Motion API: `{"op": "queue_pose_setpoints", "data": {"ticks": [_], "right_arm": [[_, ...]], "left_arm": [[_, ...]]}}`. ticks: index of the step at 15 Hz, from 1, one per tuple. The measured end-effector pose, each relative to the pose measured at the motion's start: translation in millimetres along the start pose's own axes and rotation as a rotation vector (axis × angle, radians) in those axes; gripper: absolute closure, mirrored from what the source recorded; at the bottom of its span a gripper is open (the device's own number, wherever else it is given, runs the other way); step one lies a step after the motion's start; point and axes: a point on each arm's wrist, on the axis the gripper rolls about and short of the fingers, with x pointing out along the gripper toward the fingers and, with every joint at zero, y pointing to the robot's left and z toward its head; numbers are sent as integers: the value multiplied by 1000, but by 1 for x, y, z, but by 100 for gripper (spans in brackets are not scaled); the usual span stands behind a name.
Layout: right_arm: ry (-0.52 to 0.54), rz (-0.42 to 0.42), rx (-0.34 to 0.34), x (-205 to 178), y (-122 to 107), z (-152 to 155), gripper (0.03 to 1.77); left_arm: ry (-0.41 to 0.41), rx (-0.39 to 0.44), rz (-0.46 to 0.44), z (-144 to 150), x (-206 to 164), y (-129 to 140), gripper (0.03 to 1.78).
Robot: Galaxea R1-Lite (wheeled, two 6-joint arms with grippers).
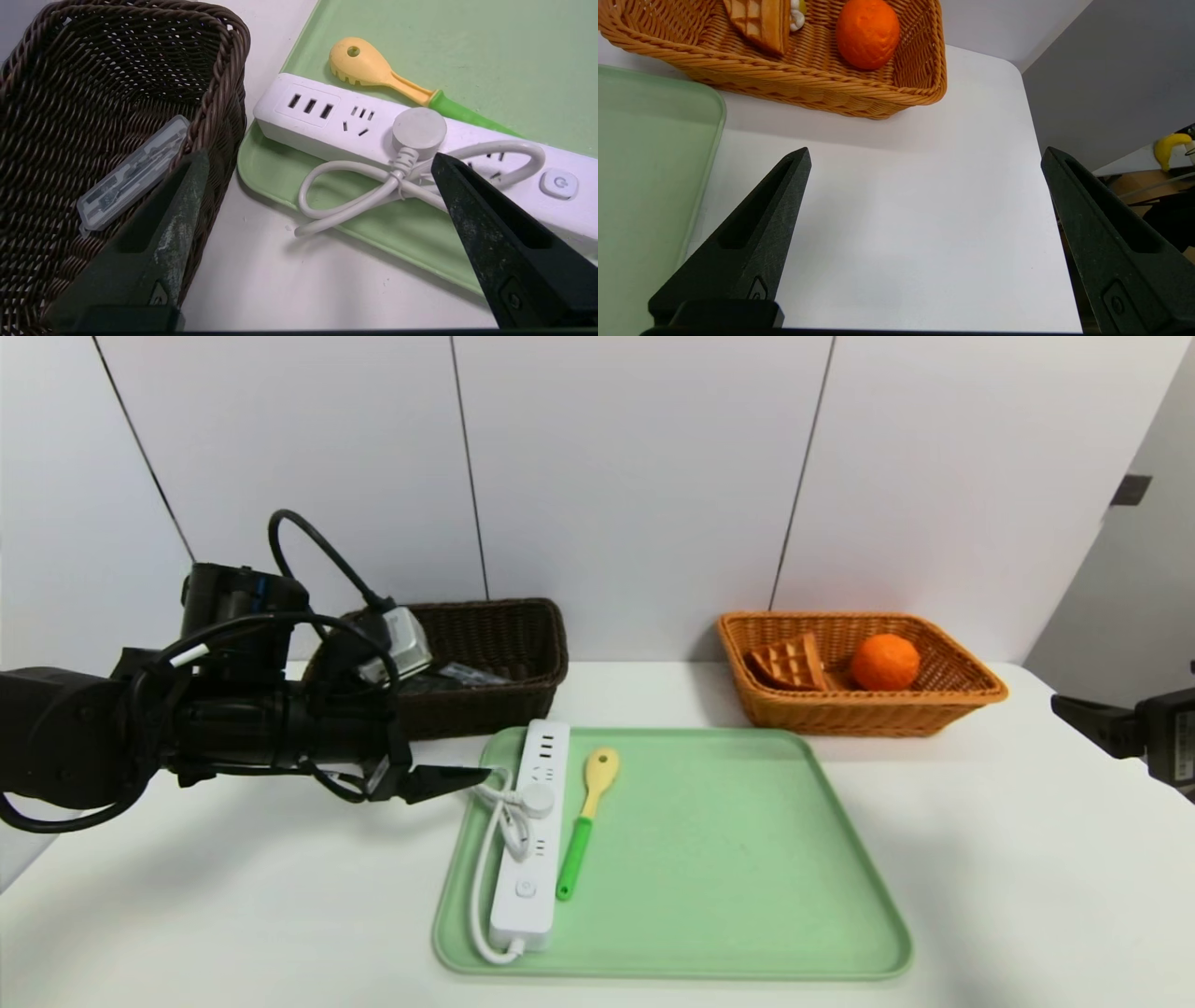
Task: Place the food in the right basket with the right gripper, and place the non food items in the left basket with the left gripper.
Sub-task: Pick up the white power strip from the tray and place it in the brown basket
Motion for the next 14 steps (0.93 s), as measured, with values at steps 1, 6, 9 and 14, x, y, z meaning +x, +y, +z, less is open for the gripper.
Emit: {"op": "queue_pose_setpoints", "data": {"ticks": [1,6,9,14], "right_arm": [[1,0,0,0,0,0,10],[3,12,1,0,1,-2,10],[2,15,18,0,1,-3,10],[8,19,20,2,2,-4,10]], "left_arm": [[4,38,0,-3,-3,-1,12],[27,97,-11,-20,-17,-7,12],[40,87,-19,-26,-14,-7,12],[56,91,-40,-35,-3,-3,12]]}}
